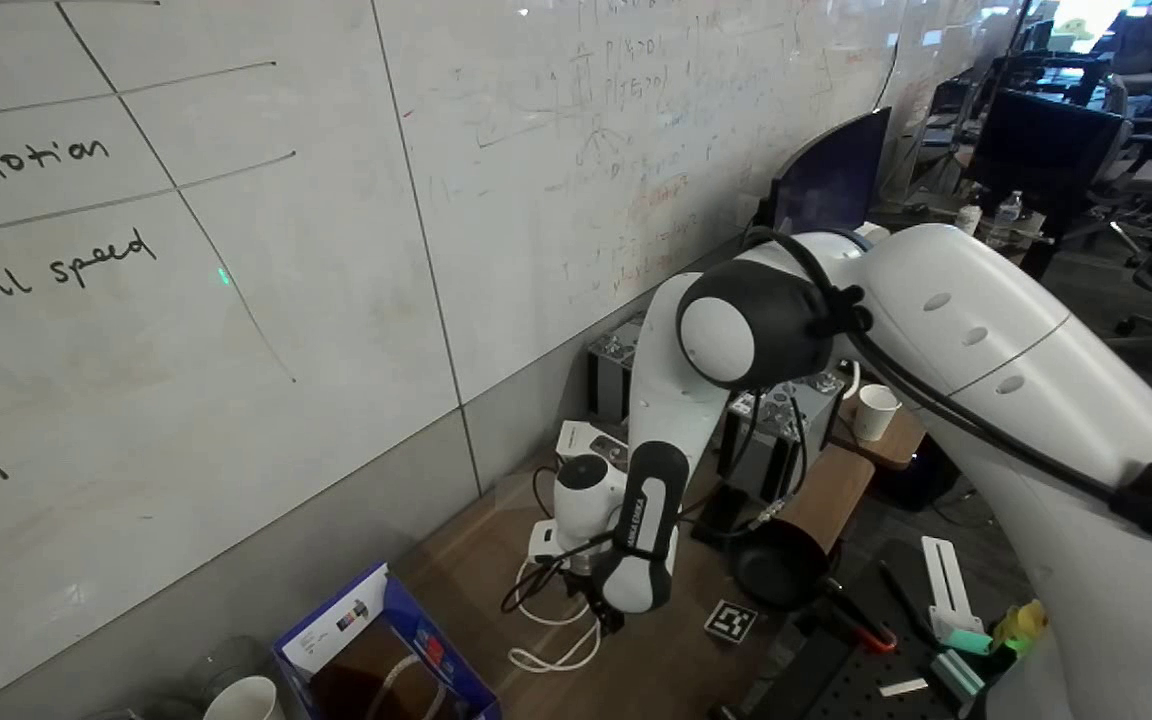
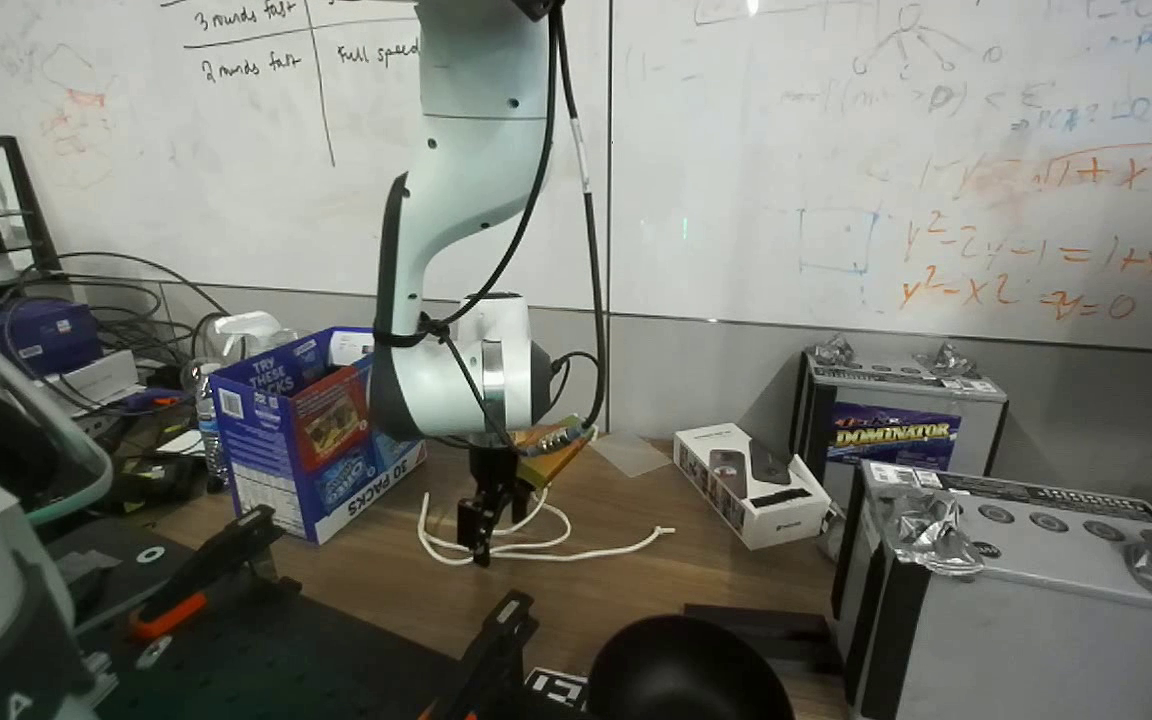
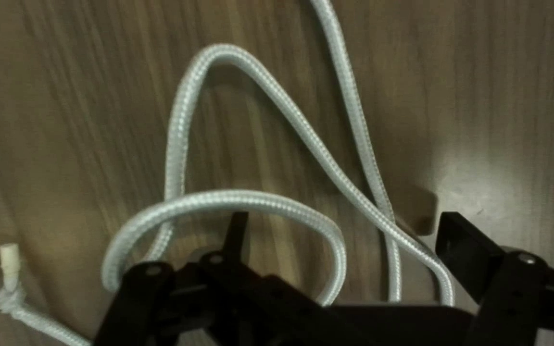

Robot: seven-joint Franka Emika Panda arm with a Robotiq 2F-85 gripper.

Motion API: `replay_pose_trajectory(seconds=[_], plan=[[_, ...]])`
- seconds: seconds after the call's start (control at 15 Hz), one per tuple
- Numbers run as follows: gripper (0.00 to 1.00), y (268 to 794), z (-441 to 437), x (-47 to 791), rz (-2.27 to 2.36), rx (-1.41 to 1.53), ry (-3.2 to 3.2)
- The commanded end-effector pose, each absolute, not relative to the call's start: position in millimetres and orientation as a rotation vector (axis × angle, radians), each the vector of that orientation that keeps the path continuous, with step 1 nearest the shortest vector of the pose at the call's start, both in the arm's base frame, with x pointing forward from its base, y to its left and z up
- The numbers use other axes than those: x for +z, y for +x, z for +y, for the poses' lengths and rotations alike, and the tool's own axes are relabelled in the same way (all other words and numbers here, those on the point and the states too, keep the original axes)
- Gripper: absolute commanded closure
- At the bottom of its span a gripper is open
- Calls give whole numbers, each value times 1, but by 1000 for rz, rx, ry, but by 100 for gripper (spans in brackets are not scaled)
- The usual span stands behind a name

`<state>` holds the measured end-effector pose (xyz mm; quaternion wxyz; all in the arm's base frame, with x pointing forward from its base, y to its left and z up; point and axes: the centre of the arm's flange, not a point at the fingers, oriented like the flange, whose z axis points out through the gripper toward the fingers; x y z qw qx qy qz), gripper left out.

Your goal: Put the ropes in the box

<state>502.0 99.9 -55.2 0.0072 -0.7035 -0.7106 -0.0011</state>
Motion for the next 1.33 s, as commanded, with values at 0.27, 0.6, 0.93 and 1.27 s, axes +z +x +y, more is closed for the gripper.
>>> replay_pose_trajectory(seconds=[0.27,0.6,0.93,1.27], plan=[[25,503,100,-52,-2228,-24,-2186],[64,504,101,-51,-2237,-26,-2184],[100,505,102,-46,-2247,-29,-2190],[99,502,107,-35,-2149,59,-2200]])
